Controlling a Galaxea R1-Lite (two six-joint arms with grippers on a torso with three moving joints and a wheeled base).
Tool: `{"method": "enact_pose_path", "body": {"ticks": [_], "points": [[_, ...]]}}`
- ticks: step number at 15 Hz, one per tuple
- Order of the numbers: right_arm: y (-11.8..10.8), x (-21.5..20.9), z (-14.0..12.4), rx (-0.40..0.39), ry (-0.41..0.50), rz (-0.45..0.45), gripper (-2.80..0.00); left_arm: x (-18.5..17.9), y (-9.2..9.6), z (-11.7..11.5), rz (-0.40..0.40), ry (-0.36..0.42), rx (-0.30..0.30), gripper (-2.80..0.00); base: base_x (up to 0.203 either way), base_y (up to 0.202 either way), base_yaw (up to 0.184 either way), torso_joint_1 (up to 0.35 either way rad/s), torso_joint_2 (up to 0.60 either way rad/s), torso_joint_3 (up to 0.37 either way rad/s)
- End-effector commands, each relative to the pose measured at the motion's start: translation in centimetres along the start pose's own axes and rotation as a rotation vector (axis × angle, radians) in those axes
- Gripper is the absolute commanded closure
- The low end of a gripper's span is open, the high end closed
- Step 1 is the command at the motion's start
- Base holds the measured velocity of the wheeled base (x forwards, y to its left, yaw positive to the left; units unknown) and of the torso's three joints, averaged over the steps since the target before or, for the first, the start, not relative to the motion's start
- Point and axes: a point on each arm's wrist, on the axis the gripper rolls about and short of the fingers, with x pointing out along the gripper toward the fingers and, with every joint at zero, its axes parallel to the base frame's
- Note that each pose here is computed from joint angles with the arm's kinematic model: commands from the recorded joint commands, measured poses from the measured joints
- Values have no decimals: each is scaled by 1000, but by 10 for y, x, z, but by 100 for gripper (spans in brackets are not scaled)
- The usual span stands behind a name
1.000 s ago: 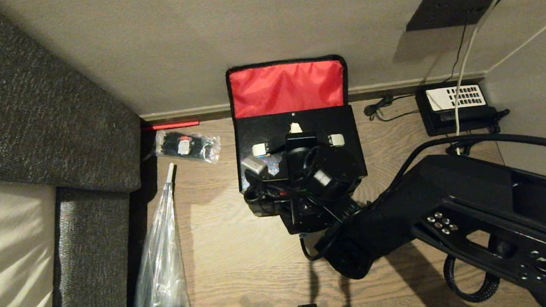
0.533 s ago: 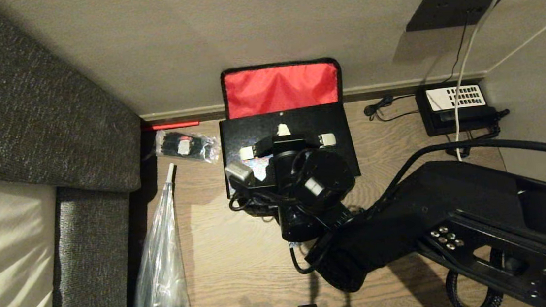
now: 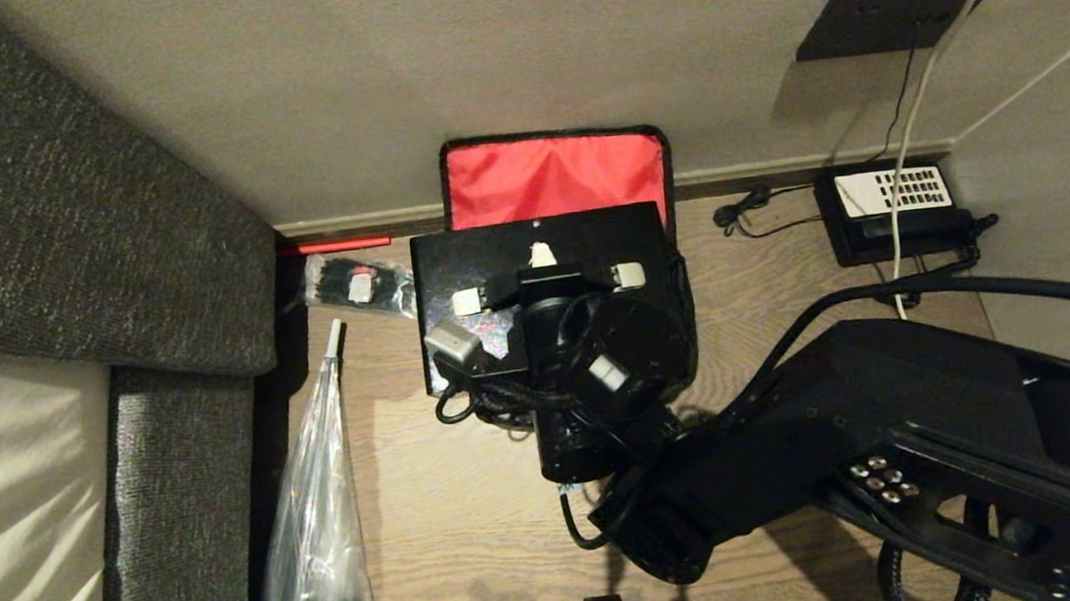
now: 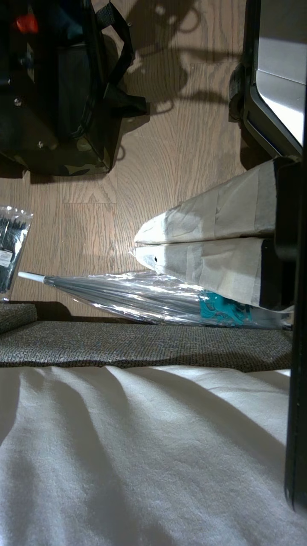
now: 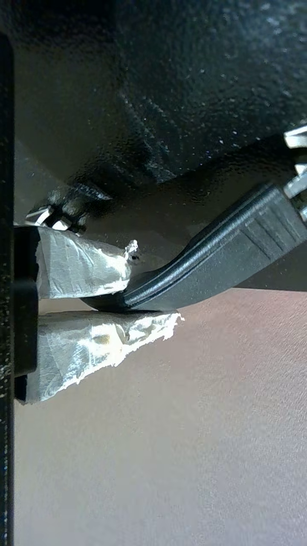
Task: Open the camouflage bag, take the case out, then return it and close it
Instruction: Lift the black box
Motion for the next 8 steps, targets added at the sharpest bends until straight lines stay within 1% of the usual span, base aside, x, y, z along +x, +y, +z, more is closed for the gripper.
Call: {"method": "enact_pose_path", "body": {"ticks": [1,4,8], "points": [[-14,0,-7,-7,11,-13,0,0,0,-1,1,3,-1,0,0,0,0,0,0,0],[-23,-2,-17,-25,15,-10,0,0,0,-1,1,3,-1,0,0,0,0,0,0,0],[-34,6,-43,-40,58,-12,0,0,0,-1,1,3,-1,0,0,0,0,0,0,0]]}}
